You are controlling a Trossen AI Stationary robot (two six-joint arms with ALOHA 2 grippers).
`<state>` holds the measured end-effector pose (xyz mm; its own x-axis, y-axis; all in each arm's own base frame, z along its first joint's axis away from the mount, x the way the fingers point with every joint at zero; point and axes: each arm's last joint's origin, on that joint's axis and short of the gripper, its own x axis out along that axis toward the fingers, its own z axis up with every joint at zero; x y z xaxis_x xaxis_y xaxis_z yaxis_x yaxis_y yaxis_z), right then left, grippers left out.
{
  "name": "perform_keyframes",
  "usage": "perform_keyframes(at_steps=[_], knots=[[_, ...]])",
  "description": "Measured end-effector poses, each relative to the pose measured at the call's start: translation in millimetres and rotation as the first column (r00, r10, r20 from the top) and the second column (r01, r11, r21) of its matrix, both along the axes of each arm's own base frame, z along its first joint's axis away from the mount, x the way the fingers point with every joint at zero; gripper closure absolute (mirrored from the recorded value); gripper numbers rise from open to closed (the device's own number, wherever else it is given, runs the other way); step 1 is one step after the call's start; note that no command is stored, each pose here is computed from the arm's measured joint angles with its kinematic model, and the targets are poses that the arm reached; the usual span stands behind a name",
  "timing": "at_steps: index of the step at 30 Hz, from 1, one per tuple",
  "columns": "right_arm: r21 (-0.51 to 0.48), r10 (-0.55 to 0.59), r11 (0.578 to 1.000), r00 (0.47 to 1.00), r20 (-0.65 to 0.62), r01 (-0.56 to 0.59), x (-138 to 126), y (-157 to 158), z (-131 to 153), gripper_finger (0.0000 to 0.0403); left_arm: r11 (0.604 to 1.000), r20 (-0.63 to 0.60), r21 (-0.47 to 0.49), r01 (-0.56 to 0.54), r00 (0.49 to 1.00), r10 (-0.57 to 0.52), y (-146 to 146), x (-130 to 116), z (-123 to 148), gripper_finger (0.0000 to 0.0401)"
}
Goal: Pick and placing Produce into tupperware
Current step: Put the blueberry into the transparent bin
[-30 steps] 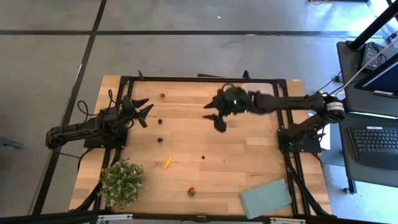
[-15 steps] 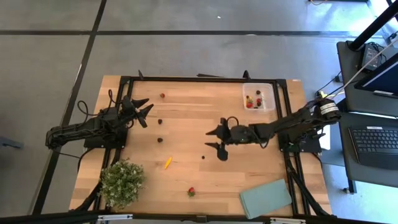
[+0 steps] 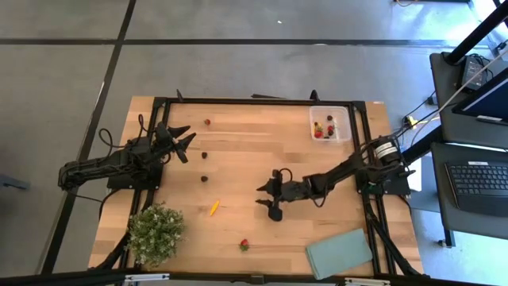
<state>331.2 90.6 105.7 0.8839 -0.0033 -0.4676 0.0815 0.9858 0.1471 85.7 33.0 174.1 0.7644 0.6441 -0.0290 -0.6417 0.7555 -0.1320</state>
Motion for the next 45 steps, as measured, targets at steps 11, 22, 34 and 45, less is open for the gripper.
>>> perform_keyframes(at_steps=[11, 22, 34, 45], knots=[[-0.067, -0.027, 0.998, 0.998, -0.06, 0.023, -5.8, 13.6, -22.9, 0.0181, 1.0, 0.0, 0.0, 0.0, 1.0, 0.0, 0.0, 0.0, 0.0, 0.0222], [-0.079, -0.034, 0.996, 0.996, -0.082, 0.027, -6.5, 12.9, -29.0, 0.0181, 1.0, 0.0, 0.0, 0.0, 1.0, 0.0, 0.0, 0.0, 0.0, 0.0222], [-0.06, -0.01, 0.998, 0.997, -0.077, 0.005, -5.4, 14.0, -28.1, 0.0181, 1.0, 0.0, 0.0, 0.0, 1.0, 0.0, 0.0, 0.0, 0.0, 0.0222], [-0.057, -0.001, 0.998, 0.997, -0.079, -0.003, -4.2, 14.6, -27.6, 0.0211, 1.0, 0.0, 0.0, 0.0, 1.0, 0.0, 0.0, 0.0, 0.0, 0.0222]])
